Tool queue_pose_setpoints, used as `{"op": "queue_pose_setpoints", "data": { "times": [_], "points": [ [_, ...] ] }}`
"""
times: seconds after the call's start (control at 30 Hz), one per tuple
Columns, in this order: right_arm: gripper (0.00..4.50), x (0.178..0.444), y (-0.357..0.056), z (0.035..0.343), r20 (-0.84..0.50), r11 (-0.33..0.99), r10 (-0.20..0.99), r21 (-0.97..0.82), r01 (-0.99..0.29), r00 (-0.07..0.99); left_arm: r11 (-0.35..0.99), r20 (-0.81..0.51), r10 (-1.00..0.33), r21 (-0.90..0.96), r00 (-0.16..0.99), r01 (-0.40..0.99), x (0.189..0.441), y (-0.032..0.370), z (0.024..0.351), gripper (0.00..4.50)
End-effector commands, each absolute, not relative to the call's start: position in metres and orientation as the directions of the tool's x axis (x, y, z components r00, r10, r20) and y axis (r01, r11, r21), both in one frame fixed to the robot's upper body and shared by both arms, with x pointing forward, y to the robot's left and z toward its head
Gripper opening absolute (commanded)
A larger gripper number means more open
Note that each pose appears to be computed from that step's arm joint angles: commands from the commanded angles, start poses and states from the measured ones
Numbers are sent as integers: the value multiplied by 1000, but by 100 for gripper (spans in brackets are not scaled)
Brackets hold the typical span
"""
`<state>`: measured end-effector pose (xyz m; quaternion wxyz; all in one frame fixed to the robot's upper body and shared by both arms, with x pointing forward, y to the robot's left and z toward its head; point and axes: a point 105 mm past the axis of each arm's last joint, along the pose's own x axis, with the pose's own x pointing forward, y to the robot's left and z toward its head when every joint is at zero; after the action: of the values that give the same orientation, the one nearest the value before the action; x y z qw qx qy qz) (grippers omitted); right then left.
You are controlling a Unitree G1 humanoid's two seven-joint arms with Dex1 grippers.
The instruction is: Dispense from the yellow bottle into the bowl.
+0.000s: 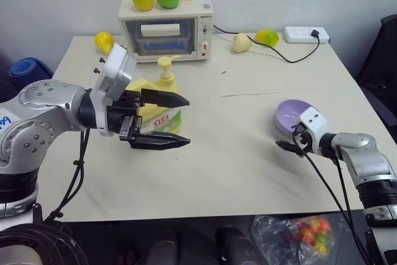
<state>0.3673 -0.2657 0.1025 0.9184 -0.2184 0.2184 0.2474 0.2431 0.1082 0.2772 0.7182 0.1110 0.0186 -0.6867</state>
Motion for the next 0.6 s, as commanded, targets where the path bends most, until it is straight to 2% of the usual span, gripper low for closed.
{"op": "queue_pose_setpoints", "data": {
  "times": [0.03,0.3,0.33,0.6],
  "points": [
    [295,375,-265,119,-440,792,359,-323,-518,823,25,-176,-983,182,58,983,240,109,286,450],
    [23,377,-264,115,-446,781,360,-336,-526,819,32,-174,-983,197,67,980,242,109,288,450],
    [7,377,-264,113,-453,775,359,-342,-531,816,33,-173,-983,197,68,980,242,109,289,450],
    [7,378,-265,123,-462,702,373,-426,-571,804,70,-157,-982,187,100,980,245,114,288,450]
  ]
}}
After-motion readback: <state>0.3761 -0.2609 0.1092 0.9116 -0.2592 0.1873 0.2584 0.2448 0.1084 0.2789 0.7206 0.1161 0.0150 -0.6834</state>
